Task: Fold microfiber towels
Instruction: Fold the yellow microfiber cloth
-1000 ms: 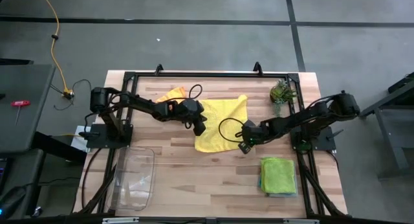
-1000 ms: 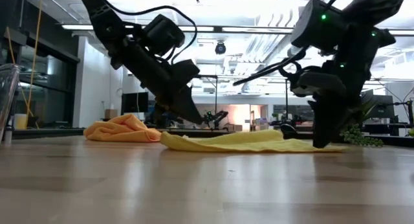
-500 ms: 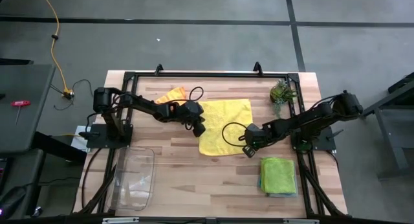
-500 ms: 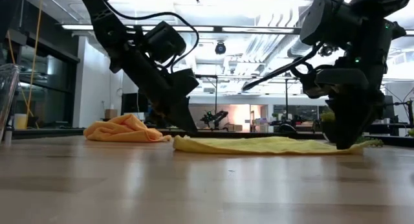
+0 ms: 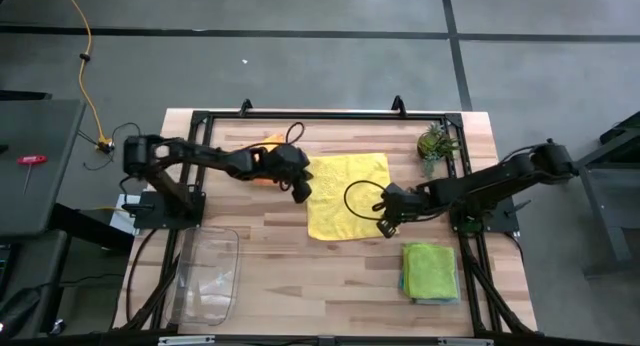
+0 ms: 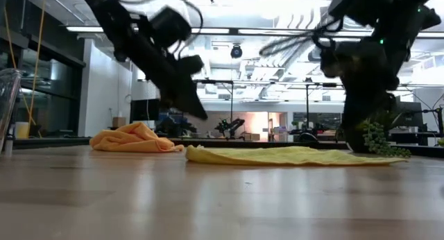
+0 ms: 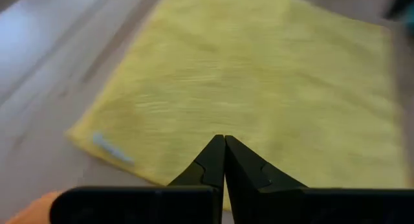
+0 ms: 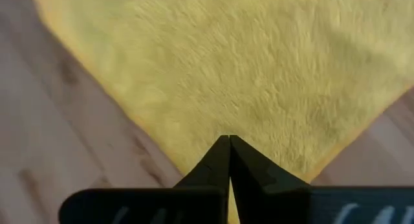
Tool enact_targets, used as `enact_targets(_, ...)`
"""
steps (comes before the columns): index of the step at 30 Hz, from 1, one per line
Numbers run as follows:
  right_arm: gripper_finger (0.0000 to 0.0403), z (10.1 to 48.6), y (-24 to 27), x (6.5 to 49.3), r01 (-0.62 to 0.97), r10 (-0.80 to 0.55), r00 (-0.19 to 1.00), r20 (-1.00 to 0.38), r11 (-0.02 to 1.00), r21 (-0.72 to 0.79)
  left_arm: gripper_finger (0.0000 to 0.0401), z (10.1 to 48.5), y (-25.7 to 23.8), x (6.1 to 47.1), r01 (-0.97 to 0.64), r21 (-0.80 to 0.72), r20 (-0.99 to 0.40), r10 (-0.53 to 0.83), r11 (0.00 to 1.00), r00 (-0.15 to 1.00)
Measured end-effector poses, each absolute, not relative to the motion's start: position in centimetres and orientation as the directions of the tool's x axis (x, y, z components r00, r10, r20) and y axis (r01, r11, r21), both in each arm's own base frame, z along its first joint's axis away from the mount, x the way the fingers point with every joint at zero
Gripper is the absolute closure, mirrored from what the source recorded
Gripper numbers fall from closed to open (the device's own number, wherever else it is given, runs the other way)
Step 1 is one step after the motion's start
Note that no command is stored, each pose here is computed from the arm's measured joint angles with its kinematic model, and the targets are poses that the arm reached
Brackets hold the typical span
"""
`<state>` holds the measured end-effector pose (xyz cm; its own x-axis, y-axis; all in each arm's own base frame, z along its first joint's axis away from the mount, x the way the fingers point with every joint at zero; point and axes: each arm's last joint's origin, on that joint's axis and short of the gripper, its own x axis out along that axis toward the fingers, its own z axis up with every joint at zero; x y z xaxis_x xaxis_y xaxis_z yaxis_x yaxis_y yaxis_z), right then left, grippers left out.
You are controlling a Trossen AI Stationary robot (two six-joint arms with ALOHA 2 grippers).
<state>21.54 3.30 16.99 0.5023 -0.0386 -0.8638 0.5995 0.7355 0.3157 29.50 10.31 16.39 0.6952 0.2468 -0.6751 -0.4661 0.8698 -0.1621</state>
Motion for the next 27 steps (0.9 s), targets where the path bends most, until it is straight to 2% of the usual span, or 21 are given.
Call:
enact_targets(3, 0.0397, 18.2, 3.3, 21.0, 0.544, -0.001, 0.546, -0.838, 0.761, 0.353, 0.0401, 18.2, 7.6, 29.4, -0.368, -0.159, -0.639, 0.189, 0.916, 0.745)
enact_targets(6, 0.0374, 19.0, 3.4, 20.2, 0.490, 0.054, 0.551, -0.833, 0.787, 0.375, 0.0401, 19.4, 3.8, 29.3, -0.251, -0.152, -0.608, 0.110, 0.956, 0.786)
enact_targets(9, 0.0333, 19.4, 3.7, 19.2, 0.451, 0.098, 0.520, -0.849, 0.812, 0.370, 0.0401, 18.9, -0.1, 29.1, -0.159, -0.093, -0.630, 0.066, 0.983, 0.773)
enact_targets(14, 0.0255, 19.2, 4.5, 17.9, 0.367, 0.109, 0.433, -0.895, 0.885, 0.286, 0.0390, 17.1, -5.1, 29.0, -0.091, 0.063, -0.662, 0.110, 0.994, 0.742)
enact_targets(18, 0.0220, 18.9, 4.7, 17.7, 0.308, 0.075, 0.415, -0.907, 0.926, 0.217, 0.0359, 15.6, -7.3, 29.2, -0.034, 0.201, -0.654, 0.160, 0.979, 0.740)
enact_targets(27, 0.0212, 18.7, 4.6, 17.6, 0.271, 0.049, 0.386, -0.921, 0.949, 0.164, 0.0255, 13.7, -7.2, 32.5, -0.052, 0.208, -0.689, 0.184, 0.977, 0.701)
